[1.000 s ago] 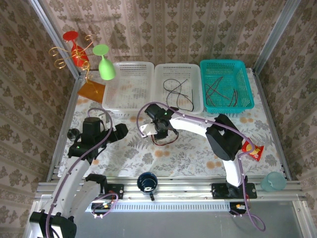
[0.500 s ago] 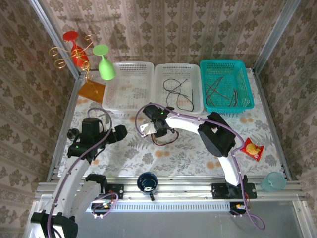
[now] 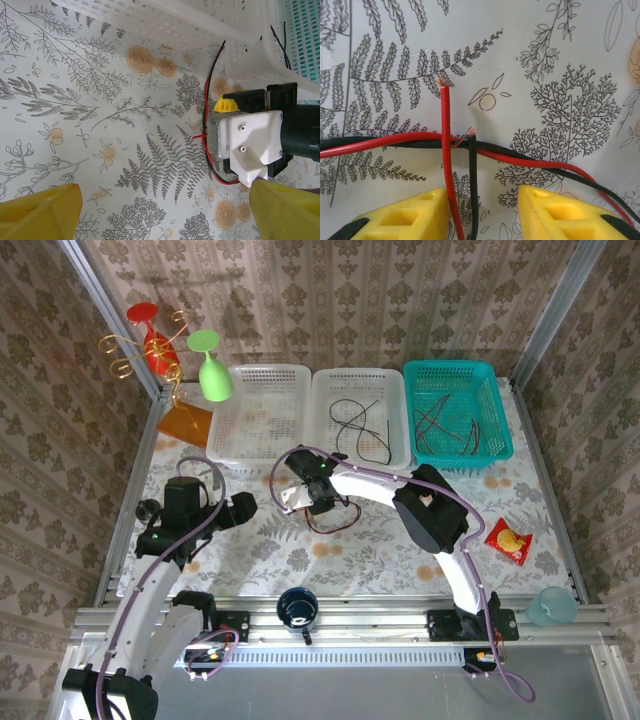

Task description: Untangle the cables

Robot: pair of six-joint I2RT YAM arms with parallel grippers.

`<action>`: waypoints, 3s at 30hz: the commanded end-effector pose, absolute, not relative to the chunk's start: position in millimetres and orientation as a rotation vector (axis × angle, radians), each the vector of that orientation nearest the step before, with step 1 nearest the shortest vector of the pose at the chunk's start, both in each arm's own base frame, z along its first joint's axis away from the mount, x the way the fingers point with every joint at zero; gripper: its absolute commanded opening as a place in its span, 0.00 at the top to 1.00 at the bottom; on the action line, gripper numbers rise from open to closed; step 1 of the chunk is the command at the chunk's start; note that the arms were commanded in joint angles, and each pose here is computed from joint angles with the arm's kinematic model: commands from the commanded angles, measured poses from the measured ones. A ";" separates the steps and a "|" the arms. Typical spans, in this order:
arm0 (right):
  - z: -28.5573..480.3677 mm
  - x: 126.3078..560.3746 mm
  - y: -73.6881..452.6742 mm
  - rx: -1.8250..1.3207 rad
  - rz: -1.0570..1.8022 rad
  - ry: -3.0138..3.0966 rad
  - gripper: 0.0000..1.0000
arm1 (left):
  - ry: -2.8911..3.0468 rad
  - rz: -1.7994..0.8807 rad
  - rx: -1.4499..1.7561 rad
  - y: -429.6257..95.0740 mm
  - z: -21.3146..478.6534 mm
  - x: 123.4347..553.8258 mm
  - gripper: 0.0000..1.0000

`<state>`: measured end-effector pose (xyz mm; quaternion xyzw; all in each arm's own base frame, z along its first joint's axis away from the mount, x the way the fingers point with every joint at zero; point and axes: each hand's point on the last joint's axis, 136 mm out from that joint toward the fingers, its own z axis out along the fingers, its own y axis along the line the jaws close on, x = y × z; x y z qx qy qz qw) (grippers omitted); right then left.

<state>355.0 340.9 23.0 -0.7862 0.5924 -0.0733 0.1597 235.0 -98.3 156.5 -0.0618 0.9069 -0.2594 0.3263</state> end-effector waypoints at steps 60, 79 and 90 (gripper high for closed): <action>226.1 320.6 301.2 -0.936 0.337 1.925 1.00 | 2.008 -1.066 0.109 -220.5 287.0 262.4 0.29; 289.9 292.6 267.9 -0.743 0.918 1.723 1.00 | 1.570 -1.497 0.598 -300.5 337.4 234.9 0.40; 310.2 277.2 254.5 -0.763 1.075 1.684 1.00 | 1.399 -1.598 0.751 -321.2 354.3 230.8 0.57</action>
